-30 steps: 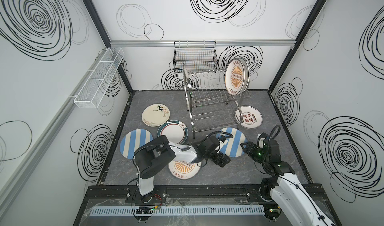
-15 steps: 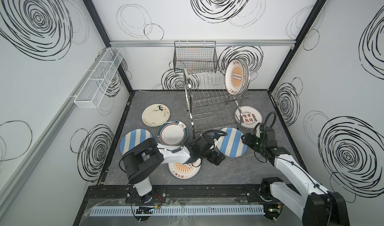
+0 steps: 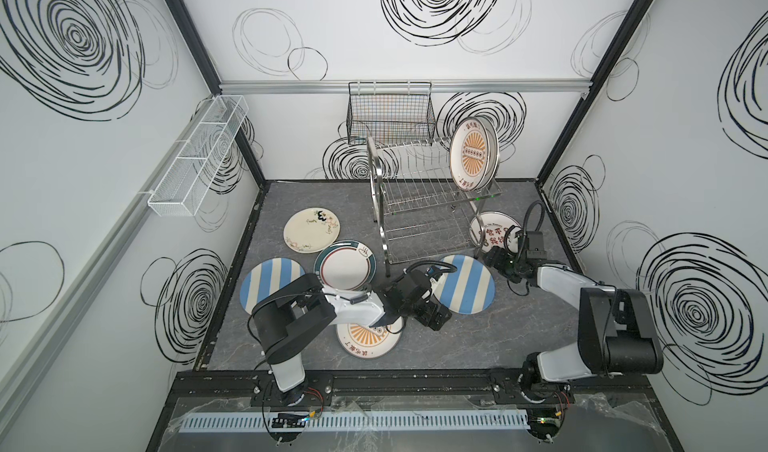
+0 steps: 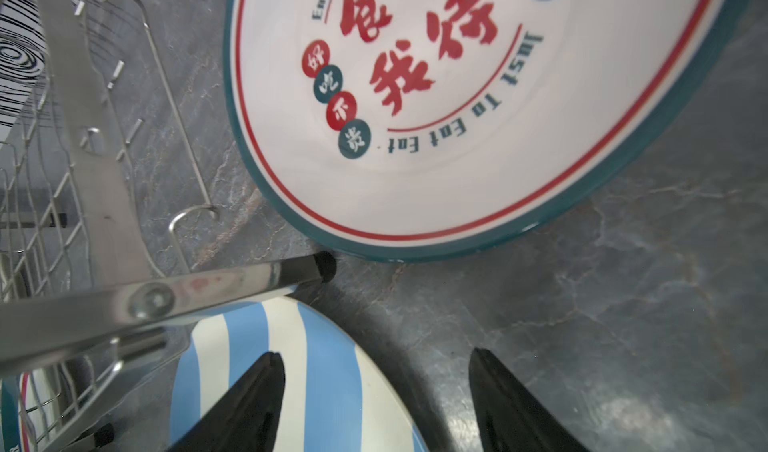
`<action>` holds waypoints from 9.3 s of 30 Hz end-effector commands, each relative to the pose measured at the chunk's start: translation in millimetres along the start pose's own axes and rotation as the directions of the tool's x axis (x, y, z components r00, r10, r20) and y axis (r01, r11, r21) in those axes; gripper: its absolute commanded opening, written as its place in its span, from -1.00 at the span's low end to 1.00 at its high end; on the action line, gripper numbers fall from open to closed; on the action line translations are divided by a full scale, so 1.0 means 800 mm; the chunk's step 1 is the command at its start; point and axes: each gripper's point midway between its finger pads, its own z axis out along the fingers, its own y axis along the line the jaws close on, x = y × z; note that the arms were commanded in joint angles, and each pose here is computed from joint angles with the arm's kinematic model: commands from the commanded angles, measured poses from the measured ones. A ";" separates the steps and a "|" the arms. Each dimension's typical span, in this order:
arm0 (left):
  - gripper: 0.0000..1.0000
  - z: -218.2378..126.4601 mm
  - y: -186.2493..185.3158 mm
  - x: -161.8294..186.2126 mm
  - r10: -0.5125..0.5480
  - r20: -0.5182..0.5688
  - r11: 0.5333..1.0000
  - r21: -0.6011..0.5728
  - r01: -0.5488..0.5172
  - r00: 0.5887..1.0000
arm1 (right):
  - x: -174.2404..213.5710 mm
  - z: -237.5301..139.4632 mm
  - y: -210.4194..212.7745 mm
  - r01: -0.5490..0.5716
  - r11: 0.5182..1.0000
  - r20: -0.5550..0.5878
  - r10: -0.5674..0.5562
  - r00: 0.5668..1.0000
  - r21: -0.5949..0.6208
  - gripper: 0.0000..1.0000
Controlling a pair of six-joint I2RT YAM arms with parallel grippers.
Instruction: Load the plates into the dish rack
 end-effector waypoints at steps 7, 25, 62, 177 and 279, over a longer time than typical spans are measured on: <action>0.92 0.016 -0.020 -0.020 0.054 0.031 0.997 0.045 -0.055 0.998 | 0.003 0.014 0.011 0.025 0.997 -0.026 -0.026 0.999 -0.066 0.51; 0.92 0.024 -0.050 -0.007 0.114 -0.001 0.990 0.082 -0.114 0.993 | 0.066 0.003 0.012 0.049 0.990 -0.147 -0.068 0.987 -0.129 0.51; 0.92 -0.155 0.015 -0.013 -0.069 0.168 0.997 -0.017 0.073 0.983 | 0.108 -0.054 0.047 0.247 0.962 -0.006 -0.248 0.969 0.115 -0.40; 0.92 -0.022 -0.006 0.009 -0.075 0.083 0.987 0.148 0.063 0.994 | 0.155 -0.092 0.080 -0.087 0.863 -0.205 -0.020 0.979 -0.498 -0.16; 0.92 -0.261 0.016 -0.082 -0.210 0.186 0.975 0.117 0.190 0.960 | 0.074 -0.332 0.163 0.360 0.875 0.022 -0.373 0.928 -0.323 -1.00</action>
